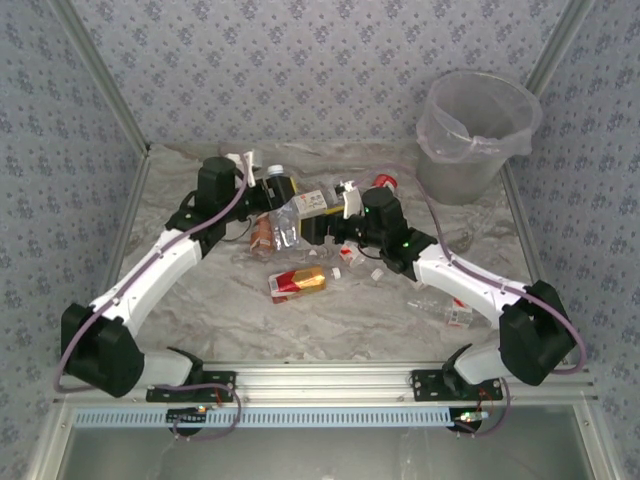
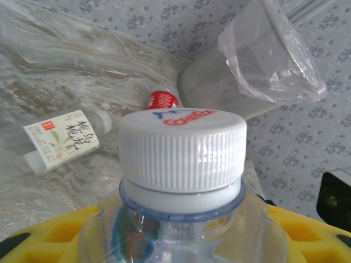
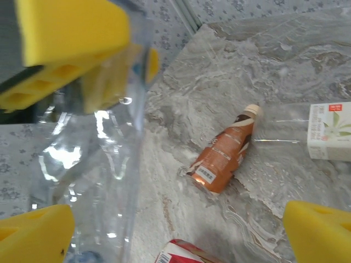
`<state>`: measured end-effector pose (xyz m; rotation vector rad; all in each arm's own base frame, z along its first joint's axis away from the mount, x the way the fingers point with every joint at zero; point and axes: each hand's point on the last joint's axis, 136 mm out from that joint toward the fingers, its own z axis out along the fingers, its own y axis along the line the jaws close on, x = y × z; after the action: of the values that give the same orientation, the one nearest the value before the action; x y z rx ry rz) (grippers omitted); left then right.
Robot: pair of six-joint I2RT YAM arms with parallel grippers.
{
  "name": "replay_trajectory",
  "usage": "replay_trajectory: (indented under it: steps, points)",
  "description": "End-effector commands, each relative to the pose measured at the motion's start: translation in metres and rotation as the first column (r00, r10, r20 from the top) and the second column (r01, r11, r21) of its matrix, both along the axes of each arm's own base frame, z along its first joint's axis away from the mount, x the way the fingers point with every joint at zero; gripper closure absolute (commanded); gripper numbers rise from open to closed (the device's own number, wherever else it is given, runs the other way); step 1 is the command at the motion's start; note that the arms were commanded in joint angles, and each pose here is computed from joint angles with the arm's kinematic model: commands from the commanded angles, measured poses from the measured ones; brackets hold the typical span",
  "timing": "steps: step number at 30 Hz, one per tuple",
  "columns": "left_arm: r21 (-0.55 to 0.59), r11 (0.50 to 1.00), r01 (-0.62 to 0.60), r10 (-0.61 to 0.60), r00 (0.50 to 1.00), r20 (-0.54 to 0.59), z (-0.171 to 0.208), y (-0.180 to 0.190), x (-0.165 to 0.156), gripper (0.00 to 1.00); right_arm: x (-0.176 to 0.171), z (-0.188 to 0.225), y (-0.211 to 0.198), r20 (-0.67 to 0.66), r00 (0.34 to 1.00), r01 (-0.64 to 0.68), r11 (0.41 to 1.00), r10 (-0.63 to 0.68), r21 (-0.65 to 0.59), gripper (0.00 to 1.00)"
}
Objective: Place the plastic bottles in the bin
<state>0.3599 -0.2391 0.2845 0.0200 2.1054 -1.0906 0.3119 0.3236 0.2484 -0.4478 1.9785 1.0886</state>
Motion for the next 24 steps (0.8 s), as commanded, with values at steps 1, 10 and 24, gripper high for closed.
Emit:
replay_trajectory:
  steps: [1, 10, 24]
  points:
    - [-0.096, 0.99, 0.099, -0.093, 0.993, 0.072, 0.035, -0.02, -0.002, 0.59, -0.004, 0.015, 0.009, 0.021, 0.999, -0.038, 0.998, 0.037, 0.057, 0.01]
    - [-0.13, 0.981, 0.144, -0.132, 0.986, 0.101, 0.042, -0.032, -0.002, 0.57, -0.014, 0.022, 0.043, 0.0, 0.982, -0.188, 0.973, 0.19, 0.132, 0.01]
    - [-0.161, 0.983, 0.091, -0.077, 0.993, 0.091, 0.031, -0.037, 0.008, 0.56, -0.016, -0.004, 0.066, -0.074, 0.985, -0.142, 0.977, 0.156, 0.161, 0.19]
